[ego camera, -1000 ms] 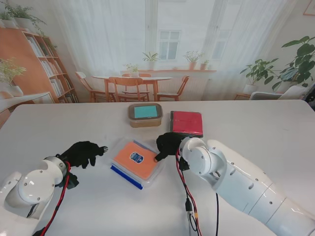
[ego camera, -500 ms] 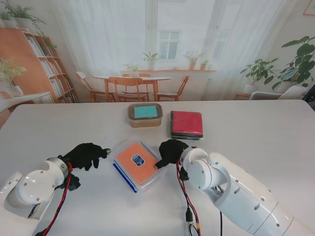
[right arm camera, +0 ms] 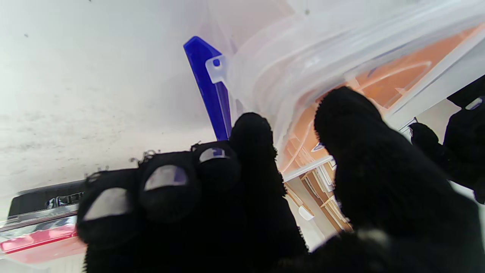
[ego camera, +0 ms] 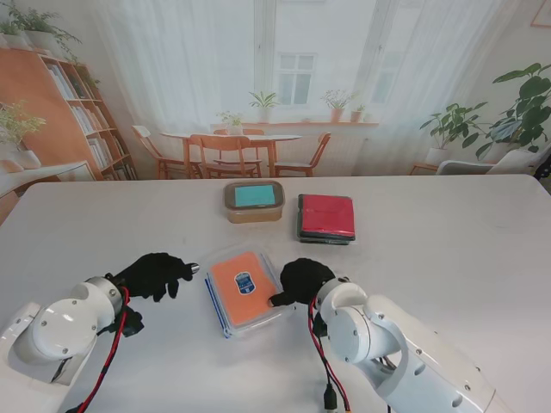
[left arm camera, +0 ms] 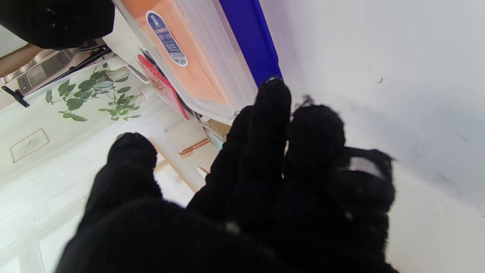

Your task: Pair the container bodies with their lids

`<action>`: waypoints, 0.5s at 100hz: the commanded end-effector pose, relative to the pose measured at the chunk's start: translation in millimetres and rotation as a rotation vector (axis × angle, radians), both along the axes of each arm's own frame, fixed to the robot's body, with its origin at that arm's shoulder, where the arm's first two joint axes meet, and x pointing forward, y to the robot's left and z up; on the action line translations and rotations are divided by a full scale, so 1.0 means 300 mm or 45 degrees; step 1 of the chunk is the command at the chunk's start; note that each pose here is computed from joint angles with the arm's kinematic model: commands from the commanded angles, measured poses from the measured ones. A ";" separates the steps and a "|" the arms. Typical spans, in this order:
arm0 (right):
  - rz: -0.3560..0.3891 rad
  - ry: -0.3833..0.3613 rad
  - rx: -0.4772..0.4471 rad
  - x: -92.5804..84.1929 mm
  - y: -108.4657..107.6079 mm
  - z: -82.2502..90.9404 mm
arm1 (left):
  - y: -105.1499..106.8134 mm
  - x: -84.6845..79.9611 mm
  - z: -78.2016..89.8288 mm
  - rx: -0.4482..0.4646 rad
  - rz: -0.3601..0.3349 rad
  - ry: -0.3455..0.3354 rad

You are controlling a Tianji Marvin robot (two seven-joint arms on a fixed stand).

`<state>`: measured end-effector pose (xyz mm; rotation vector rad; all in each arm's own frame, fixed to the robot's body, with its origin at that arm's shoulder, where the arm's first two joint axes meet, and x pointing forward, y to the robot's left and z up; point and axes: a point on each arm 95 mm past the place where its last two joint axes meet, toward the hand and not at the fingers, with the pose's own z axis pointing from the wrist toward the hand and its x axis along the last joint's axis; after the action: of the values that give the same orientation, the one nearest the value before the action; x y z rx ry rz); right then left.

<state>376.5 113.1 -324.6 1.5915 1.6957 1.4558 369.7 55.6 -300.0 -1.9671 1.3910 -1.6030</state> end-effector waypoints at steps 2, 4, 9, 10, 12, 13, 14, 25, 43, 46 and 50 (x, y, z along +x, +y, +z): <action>-0.003 0.053 -0.012 -0.041 0.003 -0.047 | -0.011 -0.011 -0.013 -0.010 -0.015 0.017; -0.007 0.051 -0.009 -0.045 0.003 -0.048 | -0.012 -0.012 -0.013 -0.011 -0.017 0.017; -0.017 0.045 -0.003 -0.053 0.004 -0.050 | -0.015 -0.012 -0.013 -0.016 -0.019 0.019; -0.018 0.045 -0.002 -0.055 0.005 -0.051 | -0.016 -0.012 -0.013 -0.017 -0.020 0.019; -0.021 0.044 -0.001 -0.059 0.005 -0.051 | -0.016 -0.012 -0.013 -0.018 -0.021 0.019; -0.023 0.044 0.000 -0.061 0.006 -0.051 | -0.017 -0.012 -0.013 -0.018 -0.022 0.019; -0.026 0.044 0.001 -0.062 0.006 -0.052 | -0.017 -0.012 -0.013 -0.019 -0.022 0.019; -0.050 0.037 0.025 -0.080 0.014 -0.051 | -0.021 -0.012 -0.014 -0.026 -0.026 0.019; -0.072 0.038 0.067 -0.106 0.032 -0.049 | -0.024 -0.011 -0.013 -0.032 -0.029 0.015; -0.074 0.041 0.075 -0.110 0.035 -0.049 | -0.024 -0.012 -0.013 -0.033 -0.029 0.014; -0.074 0.046 0.081 -0.116 0.039 -0.049 | -0.024 -0.012 -0.013 -0.034 -0.029 0.013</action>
<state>350.9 119.1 -331.8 1.6583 1.5915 1.4851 368.5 50.1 -301.1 -1.9758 1.4022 -1.6285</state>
